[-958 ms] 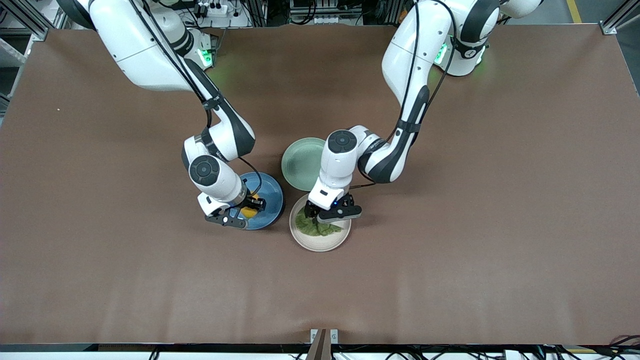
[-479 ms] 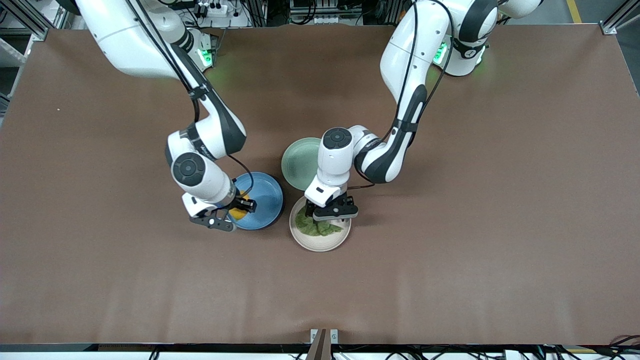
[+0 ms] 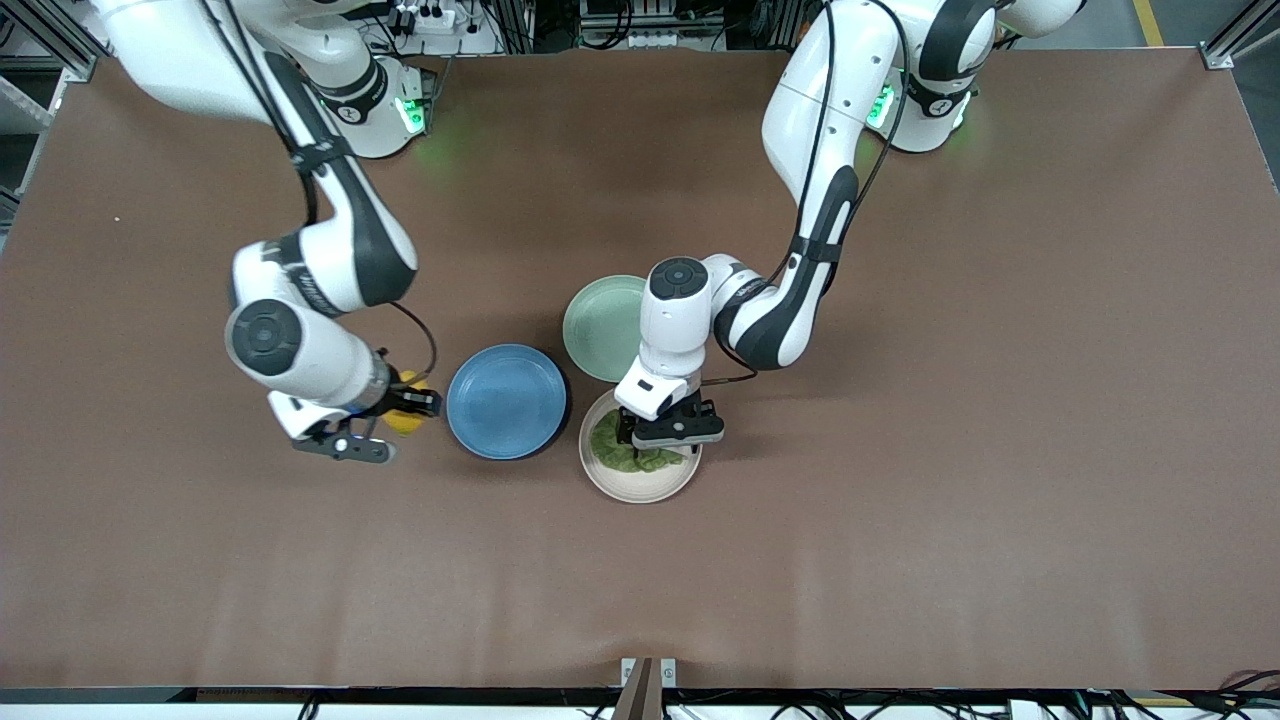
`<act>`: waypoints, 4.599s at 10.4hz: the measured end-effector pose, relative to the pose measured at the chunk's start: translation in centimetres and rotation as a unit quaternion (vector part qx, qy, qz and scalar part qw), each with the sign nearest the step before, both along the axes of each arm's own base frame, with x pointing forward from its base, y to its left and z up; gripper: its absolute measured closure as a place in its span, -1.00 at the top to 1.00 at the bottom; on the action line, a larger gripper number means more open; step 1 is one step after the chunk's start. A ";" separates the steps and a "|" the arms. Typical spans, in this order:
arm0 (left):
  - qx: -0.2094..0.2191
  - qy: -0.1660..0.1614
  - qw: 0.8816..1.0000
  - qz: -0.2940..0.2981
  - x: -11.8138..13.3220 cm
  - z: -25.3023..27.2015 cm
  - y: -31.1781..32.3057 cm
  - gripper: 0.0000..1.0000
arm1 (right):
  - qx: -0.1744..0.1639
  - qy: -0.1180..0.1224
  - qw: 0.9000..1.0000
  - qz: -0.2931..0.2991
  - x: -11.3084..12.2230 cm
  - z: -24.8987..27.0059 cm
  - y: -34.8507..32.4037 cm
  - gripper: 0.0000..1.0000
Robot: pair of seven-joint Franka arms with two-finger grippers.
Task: Pick lemon and lettuce from blue and beige plates
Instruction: 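Lift the lemon off the blue plate with the right gripper, then lift the lettuce with the left gripper while the right gripper lowers the lemon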
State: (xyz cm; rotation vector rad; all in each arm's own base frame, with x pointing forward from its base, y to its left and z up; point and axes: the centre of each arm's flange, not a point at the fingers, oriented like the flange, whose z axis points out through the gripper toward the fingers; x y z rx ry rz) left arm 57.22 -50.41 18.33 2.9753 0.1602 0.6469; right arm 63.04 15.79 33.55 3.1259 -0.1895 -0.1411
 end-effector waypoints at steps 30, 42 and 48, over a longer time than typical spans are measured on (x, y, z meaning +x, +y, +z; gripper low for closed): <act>-0.019 -0.001 0.997 0.080 2.8 11.4 1.2 -0.96 | -0.007 -0.034 0.996 0.087 -5.7 -15.7 -17.2 0.29; -0.019 0.195 0.979 0.055 13.6 16.0 30.4 -0.96 | 0.029 -0.013 0.999 0.011 -2.6 -6.1 -17.7 1.00; -0.002 0.269 0.963 0.006 13.0 12.6 37.7 -0.96 | 0.044 -0.001 0.999 0.011 -3.6 3.5 -17.5 1.00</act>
